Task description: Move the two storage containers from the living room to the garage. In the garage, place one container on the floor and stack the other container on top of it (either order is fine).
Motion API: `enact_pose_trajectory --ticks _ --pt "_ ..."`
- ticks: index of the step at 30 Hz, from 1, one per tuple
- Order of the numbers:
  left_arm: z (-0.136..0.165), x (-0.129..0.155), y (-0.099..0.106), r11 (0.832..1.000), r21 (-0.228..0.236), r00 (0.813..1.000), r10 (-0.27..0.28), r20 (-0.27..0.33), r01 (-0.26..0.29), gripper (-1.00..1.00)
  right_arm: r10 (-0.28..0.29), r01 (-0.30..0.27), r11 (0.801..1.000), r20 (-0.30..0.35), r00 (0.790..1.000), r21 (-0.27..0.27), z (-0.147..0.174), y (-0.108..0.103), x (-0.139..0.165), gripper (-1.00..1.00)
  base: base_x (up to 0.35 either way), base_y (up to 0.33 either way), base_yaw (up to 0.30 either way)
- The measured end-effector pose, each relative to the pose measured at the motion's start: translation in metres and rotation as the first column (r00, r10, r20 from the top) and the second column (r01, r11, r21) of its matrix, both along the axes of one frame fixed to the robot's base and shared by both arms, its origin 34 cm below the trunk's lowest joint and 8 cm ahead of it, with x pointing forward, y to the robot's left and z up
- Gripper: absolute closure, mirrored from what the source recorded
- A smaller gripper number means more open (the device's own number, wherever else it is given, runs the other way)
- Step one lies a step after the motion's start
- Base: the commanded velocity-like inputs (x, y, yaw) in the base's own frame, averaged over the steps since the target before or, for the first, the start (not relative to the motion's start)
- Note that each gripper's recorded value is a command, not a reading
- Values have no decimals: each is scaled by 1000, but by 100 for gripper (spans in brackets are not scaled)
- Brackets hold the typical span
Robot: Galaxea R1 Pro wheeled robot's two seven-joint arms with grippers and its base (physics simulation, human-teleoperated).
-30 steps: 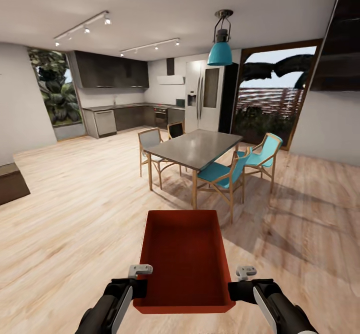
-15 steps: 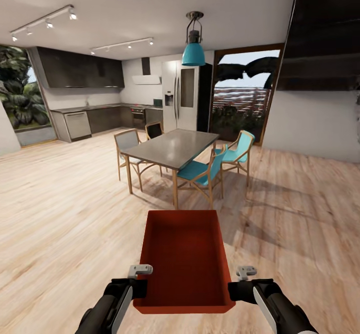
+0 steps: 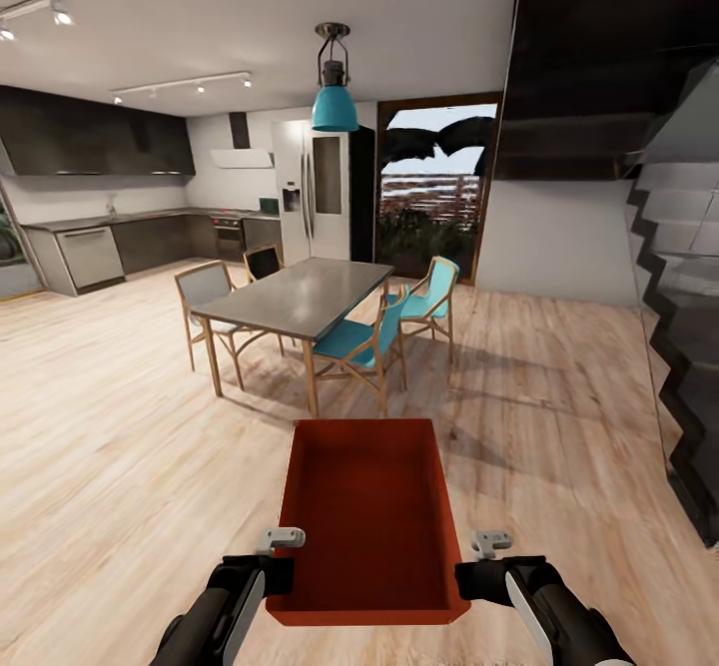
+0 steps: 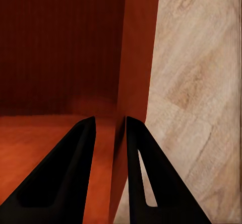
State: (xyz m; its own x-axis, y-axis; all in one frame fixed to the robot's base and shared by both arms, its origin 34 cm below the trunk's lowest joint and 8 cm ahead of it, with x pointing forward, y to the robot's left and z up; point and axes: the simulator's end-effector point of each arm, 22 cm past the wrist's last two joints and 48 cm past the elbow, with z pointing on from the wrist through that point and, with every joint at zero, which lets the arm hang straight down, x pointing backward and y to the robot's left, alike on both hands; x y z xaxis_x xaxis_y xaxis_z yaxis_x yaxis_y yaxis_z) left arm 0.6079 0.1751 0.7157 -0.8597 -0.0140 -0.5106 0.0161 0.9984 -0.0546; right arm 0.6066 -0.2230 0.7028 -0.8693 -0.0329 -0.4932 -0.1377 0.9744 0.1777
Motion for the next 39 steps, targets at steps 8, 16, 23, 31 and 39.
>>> enact_pose_trajectory --ticks 8,16,23,31,39 --pt "0 0 0 1000 0 1000 0 0 0 100 0 0 1000 0 1000 0 0 0 0 100 0 0 -293" --pt "0 0 0 1000 0 1000 0 -1 0 100 0 0 1000 -1 1000 1 0 0 0 100 0 0 -293" --pt "0 0 0 1000 0 1000 0 0 0 100 0 0 1000 -1 1000 1 0 0 0 100 0 0 -293" --pt "1 0 0 1000 3 1000 -2 2 2 100 -2 2 1000 1 1000 4 -1 0 -1 100 0 0 -288" --pt "4 2 1 1000 3 1000 -1 10 1 100 -1 1 1000 9 1000 4 3 1 1 100 0 0 -246"
